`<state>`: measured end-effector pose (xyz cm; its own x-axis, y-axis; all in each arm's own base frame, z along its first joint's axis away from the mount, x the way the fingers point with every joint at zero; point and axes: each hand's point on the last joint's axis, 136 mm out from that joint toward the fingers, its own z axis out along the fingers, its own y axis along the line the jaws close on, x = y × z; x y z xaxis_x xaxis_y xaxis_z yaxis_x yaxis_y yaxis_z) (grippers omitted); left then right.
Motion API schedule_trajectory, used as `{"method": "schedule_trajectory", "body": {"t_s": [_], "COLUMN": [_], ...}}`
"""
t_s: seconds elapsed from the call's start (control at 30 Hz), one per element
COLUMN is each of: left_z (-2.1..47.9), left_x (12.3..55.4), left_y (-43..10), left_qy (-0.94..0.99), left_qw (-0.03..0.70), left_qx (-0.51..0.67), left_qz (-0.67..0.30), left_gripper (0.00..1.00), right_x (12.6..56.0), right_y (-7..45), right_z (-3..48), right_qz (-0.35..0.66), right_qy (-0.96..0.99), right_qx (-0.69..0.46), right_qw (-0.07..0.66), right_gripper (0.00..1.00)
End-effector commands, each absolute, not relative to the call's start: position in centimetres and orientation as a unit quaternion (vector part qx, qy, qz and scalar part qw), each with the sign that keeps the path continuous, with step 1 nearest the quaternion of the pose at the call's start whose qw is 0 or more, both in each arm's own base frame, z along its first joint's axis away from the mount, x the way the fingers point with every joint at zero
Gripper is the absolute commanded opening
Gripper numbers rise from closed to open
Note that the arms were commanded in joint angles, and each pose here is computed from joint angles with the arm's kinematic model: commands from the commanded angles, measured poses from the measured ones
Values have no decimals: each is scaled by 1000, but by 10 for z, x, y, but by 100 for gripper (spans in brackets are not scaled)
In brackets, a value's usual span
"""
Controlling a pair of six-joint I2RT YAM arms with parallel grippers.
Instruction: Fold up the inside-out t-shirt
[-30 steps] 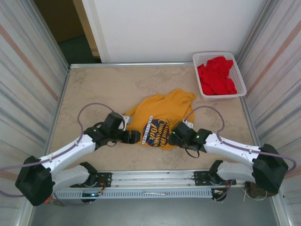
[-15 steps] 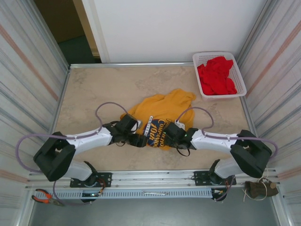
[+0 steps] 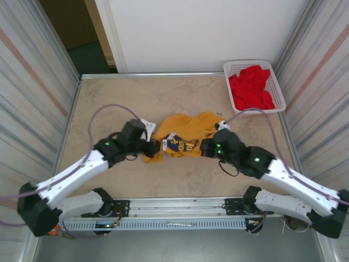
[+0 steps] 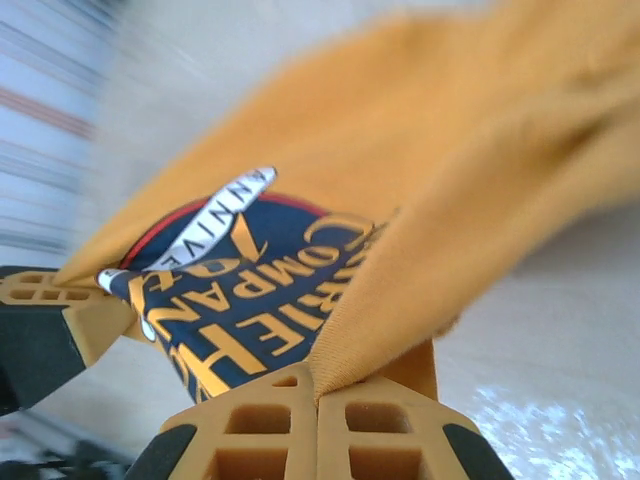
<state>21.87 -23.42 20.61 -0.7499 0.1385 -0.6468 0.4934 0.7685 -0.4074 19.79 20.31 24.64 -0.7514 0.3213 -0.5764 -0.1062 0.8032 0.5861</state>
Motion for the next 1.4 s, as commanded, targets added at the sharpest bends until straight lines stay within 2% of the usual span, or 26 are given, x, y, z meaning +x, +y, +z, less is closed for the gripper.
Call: {"method": "schedule_trajectory", "body": {"t_s": [0.0,0.13,0.33,0.37,0.43,0.47,0.57,0.63,0.77,1.1,1.37], "left_z": [257,268,201,190,172,168,184,199,210,166,167], "left_x": [212,242,321,331,345,350,348,340,320,311,308], "left_y": [-217,-212,-193,-190,-180,-176,-169,-169,-181,-198,-194], "left_qy": [881,882,908,910,920,923,918,910,900,916,917], "left_qw": [313,308,260,250,231,228,253,269,280,248,254], "left_qx": [144,122,65,62,49,46,45,42,42,21,21], "left_qz": [-324,-334,-321,-323,-312,-307,-303,-314,-331,-313,-307], "left_gripper": [0,0,0,6,31,43,62,67,71,73,73], "right_x": [199,234,301,308,314,314,301,291,288,363,348], "right_y": [168,163,140,135,124,124,144,156,194,272,294], "right_z": [259,255,172,158,140,139,151,159,156,97,34], "right_qz": [240,217,142,131,91,86,111,124,171,114,65], "right_qy": [896,905,942,947,954,955,951,947,941,972,987], "right_qx": [38,44,93,101,117,120,100,93,88,23,-25], "right_qw": [370,363,290,277,259,257,271,280,277,204,144], "right_gripper": [0,0,0,8,44,52,57,59,66,67,68]}}
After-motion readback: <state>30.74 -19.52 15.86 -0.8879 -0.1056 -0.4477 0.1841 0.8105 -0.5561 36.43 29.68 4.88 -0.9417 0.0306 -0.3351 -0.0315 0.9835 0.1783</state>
